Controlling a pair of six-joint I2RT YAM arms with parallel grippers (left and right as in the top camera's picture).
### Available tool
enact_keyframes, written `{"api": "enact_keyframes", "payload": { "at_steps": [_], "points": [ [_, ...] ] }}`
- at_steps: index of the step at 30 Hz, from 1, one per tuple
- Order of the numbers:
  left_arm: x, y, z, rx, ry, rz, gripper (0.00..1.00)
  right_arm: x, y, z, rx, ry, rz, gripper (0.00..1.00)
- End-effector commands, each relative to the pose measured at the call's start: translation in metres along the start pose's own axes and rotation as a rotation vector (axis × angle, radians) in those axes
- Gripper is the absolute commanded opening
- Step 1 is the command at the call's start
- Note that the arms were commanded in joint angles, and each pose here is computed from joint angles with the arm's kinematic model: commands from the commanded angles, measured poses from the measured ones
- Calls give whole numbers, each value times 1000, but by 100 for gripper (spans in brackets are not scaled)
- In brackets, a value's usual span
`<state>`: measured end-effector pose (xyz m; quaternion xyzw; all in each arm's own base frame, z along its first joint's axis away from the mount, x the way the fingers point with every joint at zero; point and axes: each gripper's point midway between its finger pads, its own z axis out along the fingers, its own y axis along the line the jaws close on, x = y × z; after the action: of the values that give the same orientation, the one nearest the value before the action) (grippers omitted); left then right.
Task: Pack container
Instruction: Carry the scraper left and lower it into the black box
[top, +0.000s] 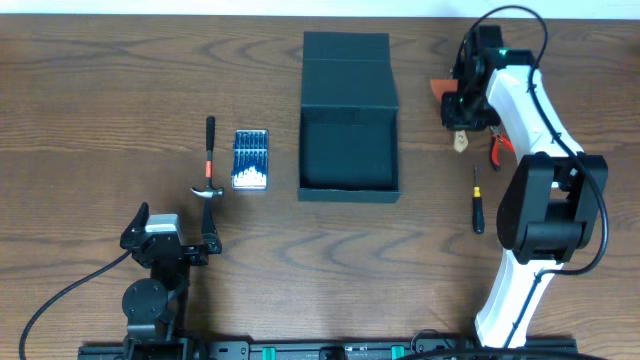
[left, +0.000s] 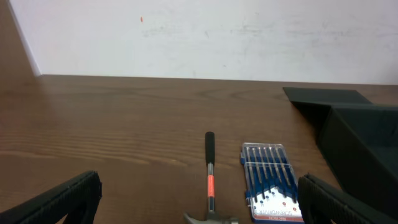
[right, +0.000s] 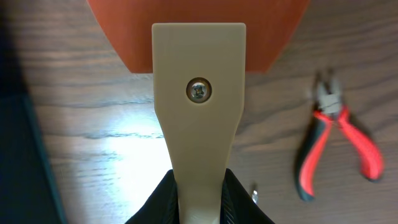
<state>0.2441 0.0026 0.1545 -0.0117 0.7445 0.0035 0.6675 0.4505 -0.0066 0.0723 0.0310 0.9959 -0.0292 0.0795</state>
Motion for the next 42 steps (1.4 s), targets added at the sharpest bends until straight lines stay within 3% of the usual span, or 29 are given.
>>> {"api": "enact_keyframes", "payload": {
  "at_steps": [1,14,28,42],
  "points": [
    [17,2,2,-9,42,8,98,-19,4,-24,8,-61,-38,1],
    [17,2,2,-9,42,8,98,-36,80,-96,-30,-176,-291,2],
    [17,2,2,-9,42,8,98,18,189,-123,-106,-146,-595,2],
    [17,2,2,-9,42,8,98,58,191,-119,-86,-5,-674,2]
  ]
}}
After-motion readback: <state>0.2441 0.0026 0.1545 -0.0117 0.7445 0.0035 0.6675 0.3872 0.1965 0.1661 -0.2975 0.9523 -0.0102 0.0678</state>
